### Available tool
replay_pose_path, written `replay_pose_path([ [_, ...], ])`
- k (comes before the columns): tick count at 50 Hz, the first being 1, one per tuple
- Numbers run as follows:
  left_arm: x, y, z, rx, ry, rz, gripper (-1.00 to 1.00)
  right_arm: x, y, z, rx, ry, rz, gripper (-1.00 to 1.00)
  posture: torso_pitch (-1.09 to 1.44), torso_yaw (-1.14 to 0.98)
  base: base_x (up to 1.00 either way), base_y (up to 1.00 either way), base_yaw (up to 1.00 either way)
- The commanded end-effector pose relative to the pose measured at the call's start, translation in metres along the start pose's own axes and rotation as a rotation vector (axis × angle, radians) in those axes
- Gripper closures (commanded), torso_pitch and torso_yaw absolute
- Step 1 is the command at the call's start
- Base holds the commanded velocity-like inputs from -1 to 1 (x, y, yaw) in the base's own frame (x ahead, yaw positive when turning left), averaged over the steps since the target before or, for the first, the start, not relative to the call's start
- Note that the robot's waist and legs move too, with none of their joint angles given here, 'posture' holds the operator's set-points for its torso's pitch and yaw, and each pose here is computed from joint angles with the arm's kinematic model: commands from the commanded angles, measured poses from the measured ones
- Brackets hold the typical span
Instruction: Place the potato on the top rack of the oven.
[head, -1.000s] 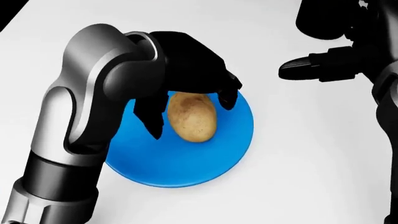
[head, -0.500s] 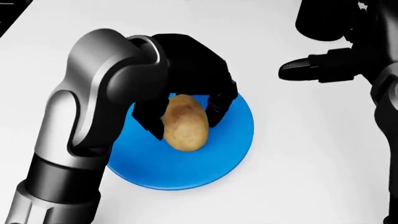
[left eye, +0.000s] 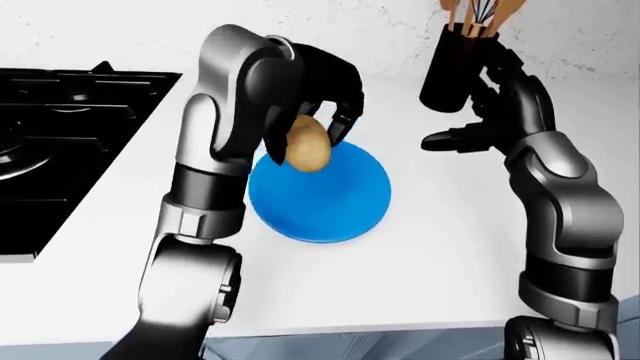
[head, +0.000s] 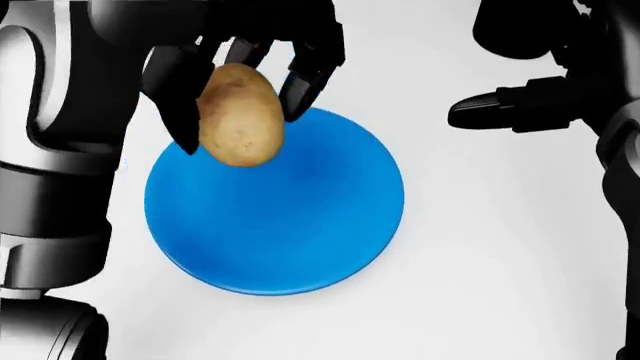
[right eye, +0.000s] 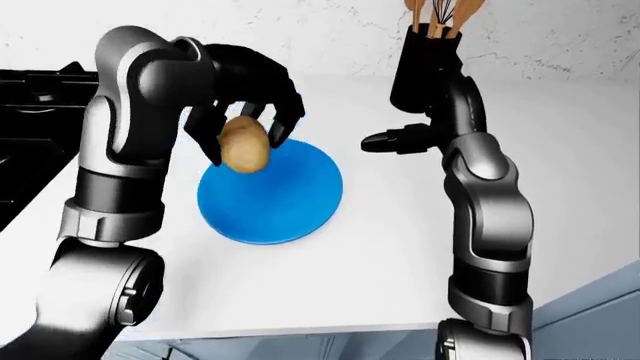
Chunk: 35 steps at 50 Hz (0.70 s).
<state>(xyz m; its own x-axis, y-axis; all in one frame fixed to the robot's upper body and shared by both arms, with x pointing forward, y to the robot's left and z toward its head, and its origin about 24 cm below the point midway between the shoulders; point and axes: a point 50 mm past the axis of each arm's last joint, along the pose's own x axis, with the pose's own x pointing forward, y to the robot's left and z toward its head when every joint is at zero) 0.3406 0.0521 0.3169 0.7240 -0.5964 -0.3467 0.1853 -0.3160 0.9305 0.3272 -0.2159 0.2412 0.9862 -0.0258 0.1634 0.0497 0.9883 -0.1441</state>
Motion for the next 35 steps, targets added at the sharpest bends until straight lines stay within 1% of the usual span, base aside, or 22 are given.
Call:
replay_pose_path([
  [1, -0.015, 0.02, 0.0, 0.018, 0.009, 0.08, 0.93, -0.002, -0.004, 0.021, -0.013, -0.095, -0.017, -1.0, 0.0, 0.0, 0.0, 0.0, 0.0],
  [2, -0.017, 0.023, -0.003, 0.015, 0.02, 0.089, 0.93, -0.002, -0.004, 0.021, -0.014, -0.095, -0.019, -1.0, 0.0, 0.0, 0.0, 0.0, 0.0],
  [4, -0.024, 0.028, -0.011, -0.01, 0.039, 0.115, 0.93, -0.003, -0.005, 0.023, -0.013, -0.097, -0.022, -1.0, 0.0, 0.0, 0.0, 0.0, 0.0],
  [6, -0.032, 0.026, -0.02, -0.013, 0.063, 0.125, 0.93, -0.002, -0.006, 0.025, -0.013, -0.099, -0.025, -1.0, 0.0, 0.0, 0.0, 0.0, 0.0],
  [7, -0.04, 0.029, -0.023, -0.068, 0.065, 0.152, 0.93, -0.003, -0.005, 0.027, -0.015, -0.102, -0.025, -1.0, 0.0, 0.0, 0.0, 0.0, 0.0],
  [8, -0.046, 0.03, -0.028, -0.109, 0.076, 0.175, 0.93, -0.004, -0.005, 0.03, -0.017, -0.107, -0.026, -1.0, 0.0, 0.0, 0.0, 0.0, 0.0],
  [9, -0.052, 0.03, -0.034, -0.138, 0.08, 0.182, 0.93, -0.005, -0.005, 0.035, -0.008, -0.113, -0.023, -1.0, 0.0, 0.0, 0.0, 0.0, 0.0],
  [10, -0.057, 0.028, -0.037, -0.14, 0.07, 0.19, 0.93, -0.007, -0.005, 0.038, -0.009, -0.118, -0.023, -1.0, 0.0, 0.0, 0.0, 0.0, 0.0],
  [11, -0.06, 0.028, -0.039, -0.144, 0.075, 0.197, 0.93, -0.007, -0.005, 0.039, -0.012, -0.12, -0.024, -1.0, 0.0, 0.0, 0.0, 0.0, 0.0],
  [12, -0.064, 0.025, -0.044, -0.145, 0.085, 0.201, 0.93, -0.006, -0.006, 0.039, 0.006, -0.122, -0.029, -1.0, 0.0, 0.0, 0.0, 0.0, 0.0],
  [13, -0.069, 0.024, -0.049, -0.169, 0.097, 0.21, 0.93, -0.005, -0.006, 0.038, 0.001, -0.122, -0.031, -1.0, 0.0, 0.0, 0.0, 0.0, 0.0],
  [14, -0.073, 0.022, -0.053, -0.175, 0.104, 0.216, 0.93, -0.006, -0.007, 0.04, 0.005, -0.125, -0.03, -1.0, 0.0, 0.0, 0.0, 0.0, 0.0],
  [15, -0.078, 0.019, -0.059, -0.196, 0.117, 0.219, 0.93, -0.008, -0.006, 0.044, 0.037, -0.139, -0.013, -1.0, 0.0, 0.0, 0.0, 0.0, 0.0],
  [16, -0.082, 0.014, -0.065, -0.213, 0.132, 0.212, 0.93, -0.009, -0.004, 0.043, 0.037, -0.139, -0.006, -1.0, 0.0, 0.0, 0.0, 0.0, 0.0],
  [19, -0.086, 0.006, -0.074, -0.226, 0.145, 0.21, 0.93, -0.009, -0.002, 0.043, 0.044, -0.143, 0.005, -1.0, 0.0, 0.0, 0.0, 0.0, 0.0],
  [21, -0.089, 0.006, -0.077, -0.232, 0.153, 0.212, 0.93, -0.01, -0.003, 0.042, 0.04, -0.148, 0.005, -1.0, 0.0, 0.0, 0.0, 0.0, 0.0],
  [24, -0.092, 0.007, -0.082, -0.223, 0.17, 0.208, 0.94, -0.009, -0.004, 0.041, 0.038, -0.147, 0.004, -1.0, 0.0, 0.0, 0.0, 0.0, 0.0],
  [25, -0.094, 0.006, -0.082, -0.218, 0.177, 0.199, 0.93, -0.01, -0.003, 0.041, 0.055, -0.149, 0.012, -1.0, 0.0, 0.0, 0.0, 0.0, 0.0],
  [29, -0.097, 0.008, -0.084, -0.217, 0.183, 0.204, 0.93, -0.009, -0.004, 0.04, 0.044, -0.151, 0.008, -1.0, 0.0, 0.0, 0.0, 0.0, 0.0],
  [31, -0.098, 0.007, -0.086, -0.206, 0.198, 0.2, 0.93, -0.01, -0.003, 0.039, 0.049, -0.148, 0.015, -1.0, 0.0, 0.0, 0.0, 0.2, 0.0],
  [32, -0.098, 0.007, -0.085, -0.215, 0.193, 0.199, 0.93, -0.01, -0.003, 0.038, 0.046, -0.147, 0.015, -1.0, 0.0, 0.0, 0.0, 0.57, 0.0],
  [35, -0.099, 0.01, -0.084, -0.213, 0.191, 0.197, 0.93, -0.01, -0.003, 0.039, 0.046, -0.147, 0.015, -1.0, 0.0, 0.0, 0.0, 0.72, 0.0],
])
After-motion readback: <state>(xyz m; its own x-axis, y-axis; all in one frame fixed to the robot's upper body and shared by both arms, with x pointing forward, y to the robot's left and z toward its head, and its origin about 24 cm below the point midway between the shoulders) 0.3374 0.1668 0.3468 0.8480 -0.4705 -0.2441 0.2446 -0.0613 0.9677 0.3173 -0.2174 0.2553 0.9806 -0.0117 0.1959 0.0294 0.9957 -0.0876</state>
